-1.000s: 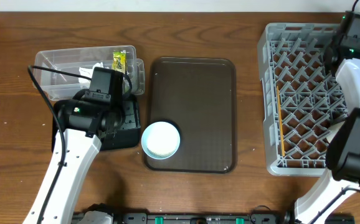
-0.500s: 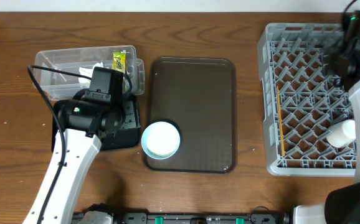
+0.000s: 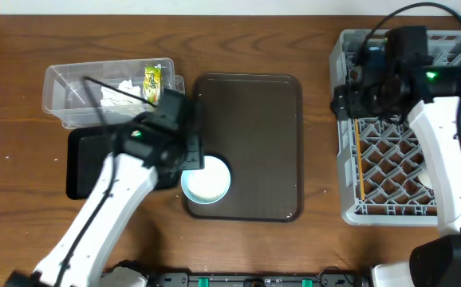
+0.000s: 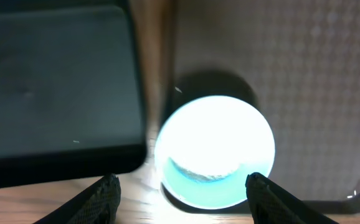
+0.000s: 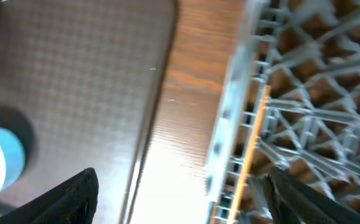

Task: Sort waste into correct bins and load items into the dishwasher rack
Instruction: 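Grasp the white bowl of rice with the left gripper and lift it, then tip the bowl over the black tray with the left gripper, pouring rice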

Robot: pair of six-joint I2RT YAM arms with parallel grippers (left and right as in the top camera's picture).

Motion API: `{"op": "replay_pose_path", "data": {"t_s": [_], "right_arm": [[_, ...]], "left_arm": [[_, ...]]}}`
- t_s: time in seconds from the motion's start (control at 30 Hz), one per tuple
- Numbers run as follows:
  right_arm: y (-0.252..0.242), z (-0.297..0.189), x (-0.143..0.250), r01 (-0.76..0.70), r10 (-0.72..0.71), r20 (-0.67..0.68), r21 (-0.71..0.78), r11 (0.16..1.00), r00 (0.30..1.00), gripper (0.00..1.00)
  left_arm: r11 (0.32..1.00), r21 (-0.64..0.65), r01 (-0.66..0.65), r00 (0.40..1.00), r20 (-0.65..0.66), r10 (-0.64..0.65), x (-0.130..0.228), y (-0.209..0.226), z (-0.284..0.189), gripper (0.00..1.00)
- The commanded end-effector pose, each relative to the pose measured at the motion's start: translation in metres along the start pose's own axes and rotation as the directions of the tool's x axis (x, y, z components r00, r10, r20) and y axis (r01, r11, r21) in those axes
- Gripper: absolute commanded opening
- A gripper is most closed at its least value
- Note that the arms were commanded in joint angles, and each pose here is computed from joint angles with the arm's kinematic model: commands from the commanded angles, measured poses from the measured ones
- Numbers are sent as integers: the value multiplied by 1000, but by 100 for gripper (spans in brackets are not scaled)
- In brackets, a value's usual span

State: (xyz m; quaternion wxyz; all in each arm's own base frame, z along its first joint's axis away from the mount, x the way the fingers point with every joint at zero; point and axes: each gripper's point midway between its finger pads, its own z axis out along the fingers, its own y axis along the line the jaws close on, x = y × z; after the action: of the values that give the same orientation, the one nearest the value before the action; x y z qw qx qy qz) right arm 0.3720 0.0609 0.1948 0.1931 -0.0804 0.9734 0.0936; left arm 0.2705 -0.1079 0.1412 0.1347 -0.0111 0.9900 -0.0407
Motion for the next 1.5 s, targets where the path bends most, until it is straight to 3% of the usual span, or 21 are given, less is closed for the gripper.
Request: {"op": "replay_pose_path", "data": {"t_s": [0.0,0.57,0.63,0.77,1.0,1.1,1.3,1.47], "right_arm": [[14,4,2,28,-29,-10,-30,999,1000,84],[7,5,7,36,-35,-33,26,999,999,84],[7,5,7,36,-36,-33,26,999,999,84],[7,6,7,36,-35,-34,26,999,999,84],[7,5,7,37,-36,-34,27,999,999,84],[7,5,9,36,-35,-40,26,999,999,83],[6,5,9,36,-35,-42,31,999,999,84],[1,5,10,37,-34,-46,60,998,998,84]], "left_arm": [[1000,-19,-9,998,-62,8,9,-19,20,68],[983,-46,-179,961,-224,164,55,-88,109,66],[981,-53,-185,957,-235,168,57,-88,113,63],[980,-64,-188,956,-240,168,58,-87,117,37],[980,-64,-188,956,-241,168,58,-87,117,18],[980,-64,-188,956,-240,168,58,-87,117,6],[976,-55,-209,955,-228,192,53,-89,108,6],[960,-5,-279,947,-168,274,33,-98,74,6]]}}
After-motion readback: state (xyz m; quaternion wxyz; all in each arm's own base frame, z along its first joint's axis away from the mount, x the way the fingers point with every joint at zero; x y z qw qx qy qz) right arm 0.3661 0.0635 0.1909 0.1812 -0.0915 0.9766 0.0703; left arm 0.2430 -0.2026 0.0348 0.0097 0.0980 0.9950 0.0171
